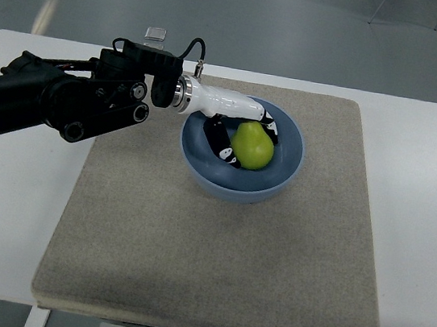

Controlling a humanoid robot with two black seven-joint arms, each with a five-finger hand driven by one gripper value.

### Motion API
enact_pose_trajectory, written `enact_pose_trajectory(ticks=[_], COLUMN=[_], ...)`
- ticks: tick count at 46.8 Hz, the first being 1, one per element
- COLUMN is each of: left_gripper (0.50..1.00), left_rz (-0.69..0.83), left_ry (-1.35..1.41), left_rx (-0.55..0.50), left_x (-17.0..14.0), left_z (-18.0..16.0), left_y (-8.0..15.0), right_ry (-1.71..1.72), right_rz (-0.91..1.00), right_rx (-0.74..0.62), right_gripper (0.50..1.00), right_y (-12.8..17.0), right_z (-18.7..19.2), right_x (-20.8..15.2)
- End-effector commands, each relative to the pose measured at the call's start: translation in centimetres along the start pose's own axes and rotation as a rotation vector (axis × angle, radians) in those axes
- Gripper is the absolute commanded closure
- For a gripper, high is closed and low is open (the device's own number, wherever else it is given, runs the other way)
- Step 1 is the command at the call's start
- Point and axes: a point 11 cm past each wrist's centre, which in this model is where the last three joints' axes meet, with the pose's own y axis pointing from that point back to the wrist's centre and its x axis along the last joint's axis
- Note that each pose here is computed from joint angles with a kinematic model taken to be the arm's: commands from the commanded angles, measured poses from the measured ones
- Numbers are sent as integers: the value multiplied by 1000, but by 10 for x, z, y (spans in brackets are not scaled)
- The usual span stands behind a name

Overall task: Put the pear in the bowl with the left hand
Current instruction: 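Lift the pear with the left hand and carry it over the blue bowl, then lower the pear into the bowl and open the left hand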

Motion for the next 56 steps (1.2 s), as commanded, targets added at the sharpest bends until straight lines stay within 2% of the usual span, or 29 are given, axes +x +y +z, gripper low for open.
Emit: enact_pose_trajectory(ticks=[1, 5, 8, 17, 19, 29, 39, 56], left_gripper=[748, 744, 722, 557, 540, 512, 512, 510], left_rz=[27, 35, 36, 36, 36, 36, 51, 198], left_ry=[-39, -42, -39, -19, -16, -15, -12, 25], left_rx=[-18, -24, -25, -30, -32, -44, -49, -57], left_x=[3, 3, 3, -2, -3, -3, 3, 53], left_z=[7, 9, 9, 8, 8, 10, 11, 10], left_y=[-5, -6, -6, -6, -6, -6, -5, 13], right_ry=[0, 0, 0, 0, 0, 0, 0, 0], right_rz=[0, 1, 0, 0, 0, 0, 0, 0], right_rx=[0, 0, 0, 0, 0, 0, 0, 0], right_gripper=[576, 576, 576, 574, 574, 574, 574, 576], right_y=[0, 0, 0, 0, 0, 0, 0, 0], right_z=[0, 0, 0, 0, 0, 0, 0, 0], right_x=[0, 0, 0, 0, 0, 0, 0, 0])
